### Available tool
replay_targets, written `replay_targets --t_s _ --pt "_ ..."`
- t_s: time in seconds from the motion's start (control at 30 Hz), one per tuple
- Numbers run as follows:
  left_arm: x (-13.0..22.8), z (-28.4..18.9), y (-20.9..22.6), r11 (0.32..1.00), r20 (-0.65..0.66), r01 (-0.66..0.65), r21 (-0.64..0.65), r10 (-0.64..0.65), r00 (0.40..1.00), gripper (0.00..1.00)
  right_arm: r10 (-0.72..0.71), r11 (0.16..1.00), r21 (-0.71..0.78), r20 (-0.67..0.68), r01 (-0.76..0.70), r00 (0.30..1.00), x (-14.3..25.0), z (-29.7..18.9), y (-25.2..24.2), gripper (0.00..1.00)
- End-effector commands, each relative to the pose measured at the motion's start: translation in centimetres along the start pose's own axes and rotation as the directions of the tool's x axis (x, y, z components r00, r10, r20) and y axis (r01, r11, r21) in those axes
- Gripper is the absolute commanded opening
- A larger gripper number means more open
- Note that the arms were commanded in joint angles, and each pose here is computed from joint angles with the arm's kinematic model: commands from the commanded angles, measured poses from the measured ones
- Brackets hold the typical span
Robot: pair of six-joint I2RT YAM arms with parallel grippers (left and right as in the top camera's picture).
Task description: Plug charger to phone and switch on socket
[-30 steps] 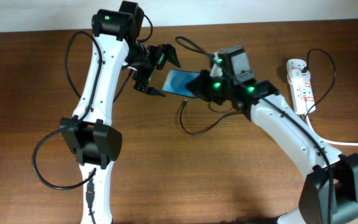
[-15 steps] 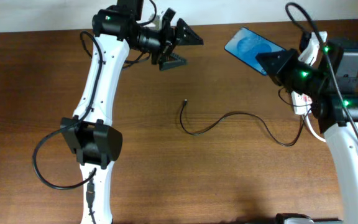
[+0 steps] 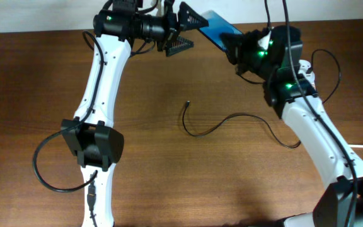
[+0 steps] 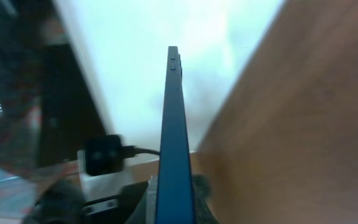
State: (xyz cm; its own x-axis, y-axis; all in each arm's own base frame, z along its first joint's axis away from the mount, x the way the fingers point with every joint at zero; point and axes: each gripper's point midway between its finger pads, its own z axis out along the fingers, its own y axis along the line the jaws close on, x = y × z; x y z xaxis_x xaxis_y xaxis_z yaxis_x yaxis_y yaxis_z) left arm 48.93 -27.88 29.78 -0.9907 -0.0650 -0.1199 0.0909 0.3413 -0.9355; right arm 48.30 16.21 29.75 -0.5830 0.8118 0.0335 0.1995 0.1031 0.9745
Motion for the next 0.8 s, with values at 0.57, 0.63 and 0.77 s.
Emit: replay_targets --t_s 0.57,0.63,0.77 --pt "-3.6 -0.9 -0.7 0.975 0.175 0.223 -0.003 -0.219 0.96 0.33 0.191 0.981 -0.032 -0.015 -0.192 0.981 4.0 2.6 0.8 0.04" --pt "-3.7 -0.9 -0.6 0.975 0.178 0.224 -0.005 -0.22 0.959 0.3 0.219 0.975 -0.026 -0.017 -0.219 0.976 4.0 2.8 0.6 0.04" --pt "-3.6 -0.5 -0.7 0.973 0.185 0.229 -0.009 -0.224 0.957 0.12 0.268 0.963 -0.013 -0.04 -0.268 0.963 5.2 3.2 0.4 0.04"
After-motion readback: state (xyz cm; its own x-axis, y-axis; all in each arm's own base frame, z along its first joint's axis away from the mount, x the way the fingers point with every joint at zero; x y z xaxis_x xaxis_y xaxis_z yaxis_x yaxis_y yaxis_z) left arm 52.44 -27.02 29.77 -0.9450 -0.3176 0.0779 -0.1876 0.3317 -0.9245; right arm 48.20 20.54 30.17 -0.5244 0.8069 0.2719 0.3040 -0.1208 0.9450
